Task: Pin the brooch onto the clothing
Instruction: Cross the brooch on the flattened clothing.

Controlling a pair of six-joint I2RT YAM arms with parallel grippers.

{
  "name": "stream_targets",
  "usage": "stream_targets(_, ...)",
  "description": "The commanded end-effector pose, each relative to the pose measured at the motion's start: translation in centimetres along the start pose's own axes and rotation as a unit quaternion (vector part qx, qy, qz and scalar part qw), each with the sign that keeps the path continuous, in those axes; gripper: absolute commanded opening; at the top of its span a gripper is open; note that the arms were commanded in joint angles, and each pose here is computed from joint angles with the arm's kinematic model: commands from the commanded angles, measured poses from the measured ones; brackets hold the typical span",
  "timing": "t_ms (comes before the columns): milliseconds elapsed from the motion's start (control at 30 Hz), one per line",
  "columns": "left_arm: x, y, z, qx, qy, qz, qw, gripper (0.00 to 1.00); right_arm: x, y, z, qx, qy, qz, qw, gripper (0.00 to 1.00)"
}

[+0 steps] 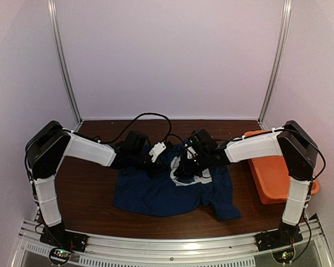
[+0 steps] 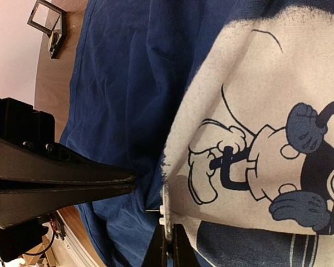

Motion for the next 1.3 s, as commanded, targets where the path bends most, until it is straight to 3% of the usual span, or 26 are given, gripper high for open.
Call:
stream_targets(0, -2.2, 0.1, -0.9, -0.009, -0.037, 0.021, 0.999, 0.00, 0.9, 1.0, 0.5, -0.029, 0.026, -0.021, 0.999, 0.00)
stream_targets(633, -2.4, 0.6, -1.3, -0.027, -0.038, 0.011, 0.999, 0.00, 0.7, 2.2, -0.7, -0.055, 0.024, -0.034, 0.998, 0.00)
stream_targets(1000, -2.8, 1.1, -4.4, -0.081, -0.051, -0.049, 0.994, 0.48, -0.3, -1.6, -1.3, -0.022, 0.012, -0.007, 1.000, 0.00)
stream_targets(1267, 0.6, 1.4, -4.4, -0.124, -0.009, -0.091, 0.988, 0.93, -1.1, -3.2, -2.0, -0.004, 0.001, -0.002, 1.000, 0.00)
Point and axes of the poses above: each gripper's point midway between its finger pads, its own z axis out along the fingers, its own y axis along the line the jaws close on, x = y × z, the point moved 1 cm from there along -z, back along the fingers, and after that the axes turned 1 degree about -z, right-handed, at the moved point
